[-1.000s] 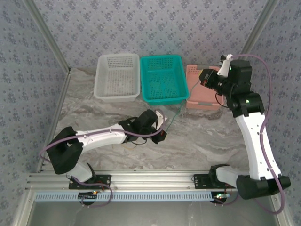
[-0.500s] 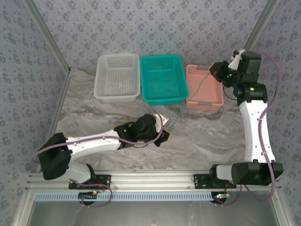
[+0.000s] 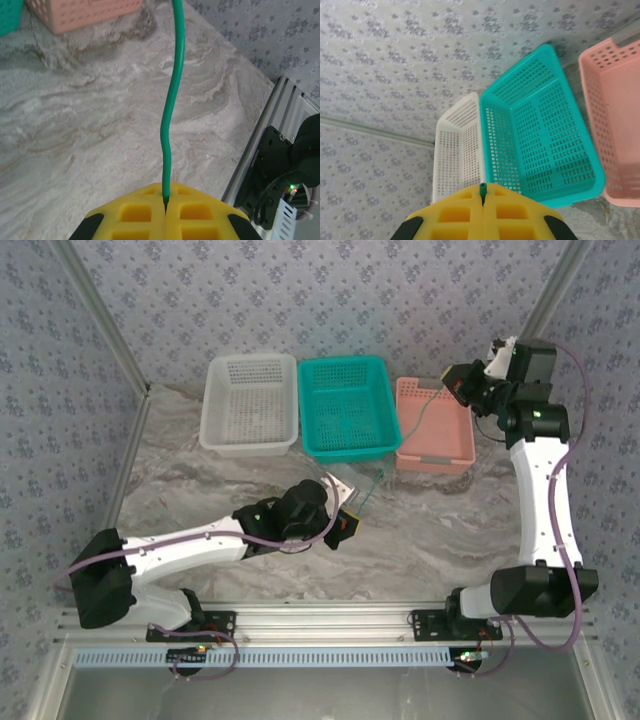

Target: Untangle the cables

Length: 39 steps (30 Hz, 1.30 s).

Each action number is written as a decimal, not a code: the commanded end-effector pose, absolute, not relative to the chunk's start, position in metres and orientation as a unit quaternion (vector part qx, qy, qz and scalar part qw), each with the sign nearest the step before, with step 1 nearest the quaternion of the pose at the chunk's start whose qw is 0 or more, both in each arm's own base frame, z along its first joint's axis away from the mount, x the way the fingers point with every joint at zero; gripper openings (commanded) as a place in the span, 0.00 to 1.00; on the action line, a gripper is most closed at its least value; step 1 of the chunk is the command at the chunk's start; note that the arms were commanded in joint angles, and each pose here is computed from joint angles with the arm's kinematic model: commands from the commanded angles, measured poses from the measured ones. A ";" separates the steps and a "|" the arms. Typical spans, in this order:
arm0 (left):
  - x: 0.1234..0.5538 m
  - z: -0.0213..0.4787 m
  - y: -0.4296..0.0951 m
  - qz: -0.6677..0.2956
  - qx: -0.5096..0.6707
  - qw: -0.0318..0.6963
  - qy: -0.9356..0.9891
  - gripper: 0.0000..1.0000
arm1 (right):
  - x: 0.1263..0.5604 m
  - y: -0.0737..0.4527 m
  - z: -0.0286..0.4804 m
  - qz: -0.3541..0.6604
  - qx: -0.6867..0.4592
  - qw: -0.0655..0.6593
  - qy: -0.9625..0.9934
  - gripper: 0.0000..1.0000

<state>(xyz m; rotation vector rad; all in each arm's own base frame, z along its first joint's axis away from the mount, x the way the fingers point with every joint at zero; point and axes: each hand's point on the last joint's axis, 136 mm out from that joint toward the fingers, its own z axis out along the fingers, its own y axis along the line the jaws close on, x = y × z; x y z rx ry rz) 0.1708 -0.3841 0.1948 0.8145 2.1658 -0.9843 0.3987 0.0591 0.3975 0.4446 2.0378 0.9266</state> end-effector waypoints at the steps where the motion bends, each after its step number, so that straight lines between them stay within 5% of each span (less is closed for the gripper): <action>1: 0.158 0.183 -0.386 -0.352 0.293 0.234 0.858 0.00 | 0.395 0.067 0.405 0.373 0.149 0.418 0.815 0.15; 8: 0.171 0.196 -0.406 -0.352 0.240 0.214 0.879 0.00 | 0.367 0.058 0.394 0.338 0.149 0.416 0.831 0.55; 15: 0.189 0.190 -0.398 -0.324 0.181 0.218 0.903 0.00 | 0.325 0.015 0.392 0.267 0.214 0.448 0.826 0.73; 27: 0.221 0.194 -0.353 -0.336 0.054 0.246 0.907 0.00 | 0.282 -0.032 0.384 0.212 0.298 0.466 0.806 0.77; 39: 0.226 0.208 -0.359 -0.380 0.046 0.268 0.884 0.00 | 0.270 0.129 0.316 0.419 0.208 0.396 0.790 0.81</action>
